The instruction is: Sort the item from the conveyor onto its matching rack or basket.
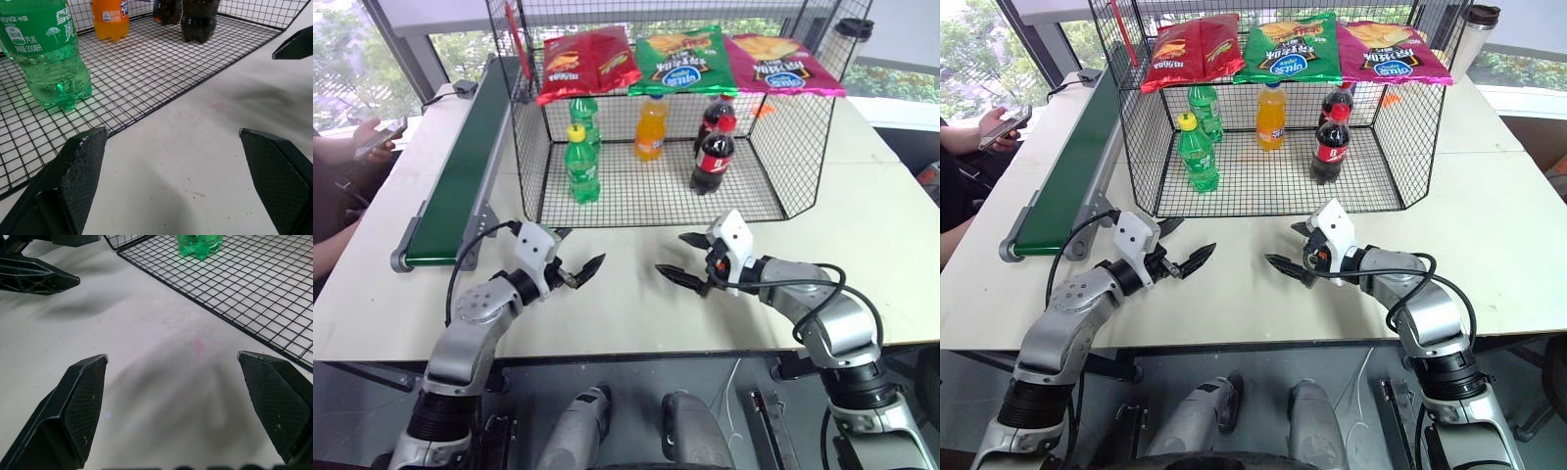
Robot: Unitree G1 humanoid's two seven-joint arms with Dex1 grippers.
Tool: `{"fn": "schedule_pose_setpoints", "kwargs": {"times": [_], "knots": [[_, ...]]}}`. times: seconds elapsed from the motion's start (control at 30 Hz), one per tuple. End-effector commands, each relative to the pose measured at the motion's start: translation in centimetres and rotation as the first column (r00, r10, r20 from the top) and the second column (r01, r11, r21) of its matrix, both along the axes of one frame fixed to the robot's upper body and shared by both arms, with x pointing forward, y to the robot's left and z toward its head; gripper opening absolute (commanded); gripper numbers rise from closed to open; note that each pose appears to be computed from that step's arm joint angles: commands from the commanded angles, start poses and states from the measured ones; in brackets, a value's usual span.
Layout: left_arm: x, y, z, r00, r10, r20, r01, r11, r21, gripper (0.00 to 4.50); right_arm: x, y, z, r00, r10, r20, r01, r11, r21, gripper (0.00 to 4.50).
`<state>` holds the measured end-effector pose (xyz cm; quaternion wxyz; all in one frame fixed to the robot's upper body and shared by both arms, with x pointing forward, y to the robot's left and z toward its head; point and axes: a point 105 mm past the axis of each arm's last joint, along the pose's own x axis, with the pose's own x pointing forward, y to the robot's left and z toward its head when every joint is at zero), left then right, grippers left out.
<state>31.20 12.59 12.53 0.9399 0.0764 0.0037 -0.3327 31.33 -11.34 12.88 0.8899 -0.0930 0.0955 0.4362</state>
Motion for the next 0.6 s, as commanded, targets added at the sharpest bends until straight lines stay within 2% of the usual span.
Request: {"fn": "schedule_pose_setpoints", "kwargs": {"times": [0.03, 0.6], "knots": [[-0.39, 0.06, 1.41, 0.998, -0.016, 0.06, 0.016, 1.0, -0.005, 4.5, -0.51, 0.56, 1.15, 0.999, 0.033, 0.043, -0.034, 0.999, 0.008, 4.4], [-0.01, 0.07, 1.16, 0.998, 0.01, 0.055, -0.01, 1.0, 0.004, 4.5, -0.66, 0.71, 1.22, 0.998, 0.039, 0.044, -0.039, 0.999, 0.01, 4.4]]}}
